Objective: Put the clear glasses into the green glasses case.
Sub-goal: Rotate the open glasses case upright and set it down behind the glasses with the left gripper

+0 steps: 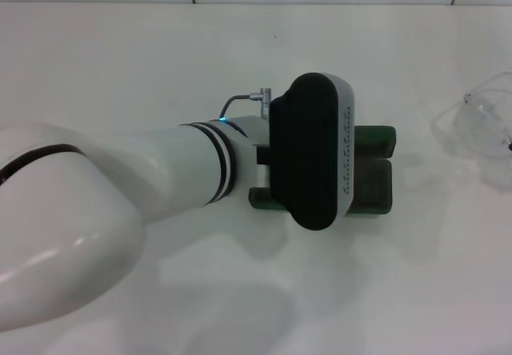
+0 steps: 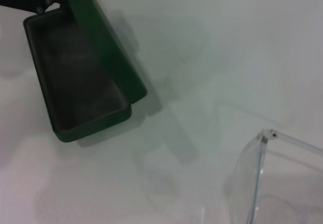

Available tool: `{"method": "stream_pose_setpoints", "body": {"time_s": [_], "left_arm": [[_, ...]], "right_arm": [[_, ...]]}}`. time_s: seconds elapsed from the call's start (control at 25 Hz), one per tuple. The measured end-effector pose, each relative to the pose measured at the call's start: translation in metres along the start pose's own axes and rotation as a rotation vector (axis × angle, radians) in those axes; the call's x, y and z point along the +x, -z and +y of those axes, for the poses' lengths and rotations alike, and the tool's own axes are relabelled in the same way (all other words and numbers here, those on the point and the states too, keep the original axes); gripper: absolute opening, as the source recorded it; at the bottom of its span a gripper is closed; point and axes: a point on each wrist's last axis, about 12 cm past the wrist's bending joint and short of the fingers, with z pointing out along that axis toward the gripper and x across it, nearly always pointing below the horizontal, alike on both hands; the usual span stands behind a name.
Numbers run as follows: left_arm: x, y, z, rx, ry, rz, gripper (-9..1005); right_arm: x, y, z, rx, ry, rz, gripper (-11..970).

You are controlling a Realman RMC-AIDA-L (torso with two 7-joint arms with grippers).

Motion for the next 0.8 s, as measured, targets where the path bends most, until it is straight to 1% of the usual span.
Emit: {"method": "stream_pose_setpoints", "body": {"time_s": [0.8], "left_arm": [[0.0038,-0.0011,-0.0008,0.004,-0.005,0.011,178]], "right_arm": [[0.0012,-0.0001,0.0011,-0.008,-0.002,0.001,48]]}}
